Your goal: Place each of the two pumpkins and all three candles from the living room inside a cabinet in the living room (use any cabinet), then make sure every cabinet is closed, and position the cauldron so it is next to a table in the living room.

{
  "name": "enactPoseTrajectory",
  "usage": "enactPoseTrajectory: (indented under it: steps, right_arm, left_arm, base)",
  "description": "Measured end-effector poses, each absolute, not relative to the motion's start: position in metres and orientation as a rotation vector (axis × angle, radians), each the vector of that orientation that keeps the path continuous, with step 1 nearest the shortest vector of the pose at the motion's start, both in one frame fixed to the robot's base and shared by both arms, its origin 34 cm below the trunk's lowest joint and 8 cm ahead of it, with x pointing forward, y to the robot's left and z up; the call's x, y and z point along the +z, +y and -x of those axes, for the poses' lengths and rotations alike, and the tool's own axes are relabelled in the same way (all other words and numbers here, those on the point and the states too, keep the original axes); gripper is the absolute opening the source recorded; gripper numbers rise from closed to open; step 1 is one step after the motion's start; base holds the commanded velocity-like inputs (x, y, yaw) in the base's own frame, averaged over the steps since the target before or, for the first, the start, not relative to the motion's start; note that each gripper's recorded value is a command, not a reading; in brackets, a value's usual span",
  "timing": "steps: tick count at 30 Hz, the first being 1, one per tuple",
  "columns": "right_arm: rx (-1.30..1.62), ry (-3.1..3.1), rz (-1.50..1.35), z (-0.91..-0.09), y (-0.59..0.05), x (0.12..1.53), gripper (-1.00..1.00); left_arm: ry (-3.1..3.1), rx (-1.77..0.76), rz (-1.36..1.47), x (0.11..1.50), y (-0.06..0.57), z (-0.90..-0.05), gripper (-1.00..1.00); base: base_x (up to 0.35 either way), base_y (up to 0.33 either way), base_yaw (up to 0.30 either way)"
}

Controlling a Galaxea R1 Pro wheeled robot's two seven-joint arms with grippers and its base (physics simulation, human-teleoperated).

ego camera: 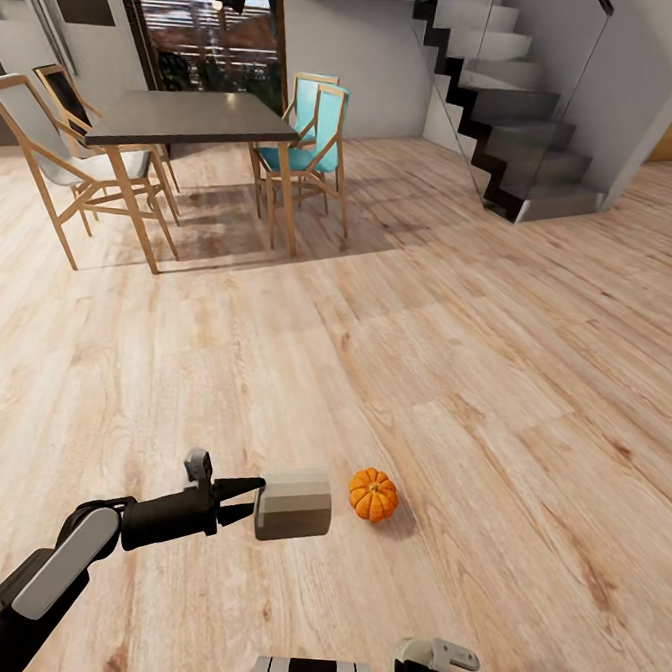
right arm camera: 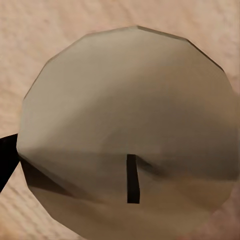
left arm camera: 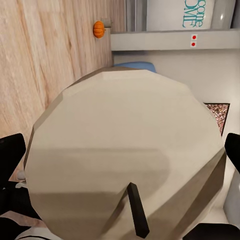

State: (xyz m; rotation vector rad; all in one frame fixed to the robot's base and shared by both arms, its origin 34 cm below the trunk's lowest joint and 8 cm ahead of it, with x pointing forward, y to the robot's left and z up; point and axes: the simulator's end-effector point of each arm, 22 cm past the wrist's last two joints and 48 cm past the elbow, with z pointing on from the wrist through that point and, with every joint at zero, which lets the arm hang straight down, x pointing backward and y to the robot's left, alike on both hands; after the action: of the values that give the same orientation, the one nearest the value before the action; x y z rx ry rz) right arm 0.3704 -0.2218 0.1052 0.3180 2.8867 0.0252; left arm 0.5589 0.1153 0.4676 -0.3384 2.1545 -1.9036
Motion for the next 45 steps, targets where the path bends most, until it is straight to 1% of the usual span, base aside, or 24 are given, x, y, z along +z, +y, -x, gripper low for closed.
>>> enactPoseTrajectory:
  steps: [13,36,38,42,45]
  right_arm:
    - [0.027,2.871,-0.32,-0.377,-0.222,0.11,-1.0]
    - [0.048,2.751,-0.311,-0.422,-0.223,0.146,-1.0]
    - [0.068,2.724,-0.309,-0.433,-0.217,0.153,-1.0]
    - [0.172,2.595,-0.308,-0.489,-0.192,0.188,-1.0]
    - [0.207,2.534,-0.308,-0.513,-0.187,0.209,-1.0]
  left_arm:
    - [2.145,-1.9,0.321,0.476,0.115,-0.559,-1.0]
    - [2.094,-1.868,0.228,0.521,0.116,-0.559,-1.0]
    - [2.091,-1.863,0.219,0.524,0.117,-0.559,-1.0]
    - [2.081,-1.856,0.203,0.532,0.117,-0.559,-1.0]
    - [2.074,-1.851,0.191,0.538,0.117,-0.559,-1.0]
  base:
    - [0.0,0.0,0.0]
    - [0.0,0.0,0.0]
    - [0.0,0.0,0.0]
    - [0.0,0.0,0.0]
    - [0.0,0.0,0.0]
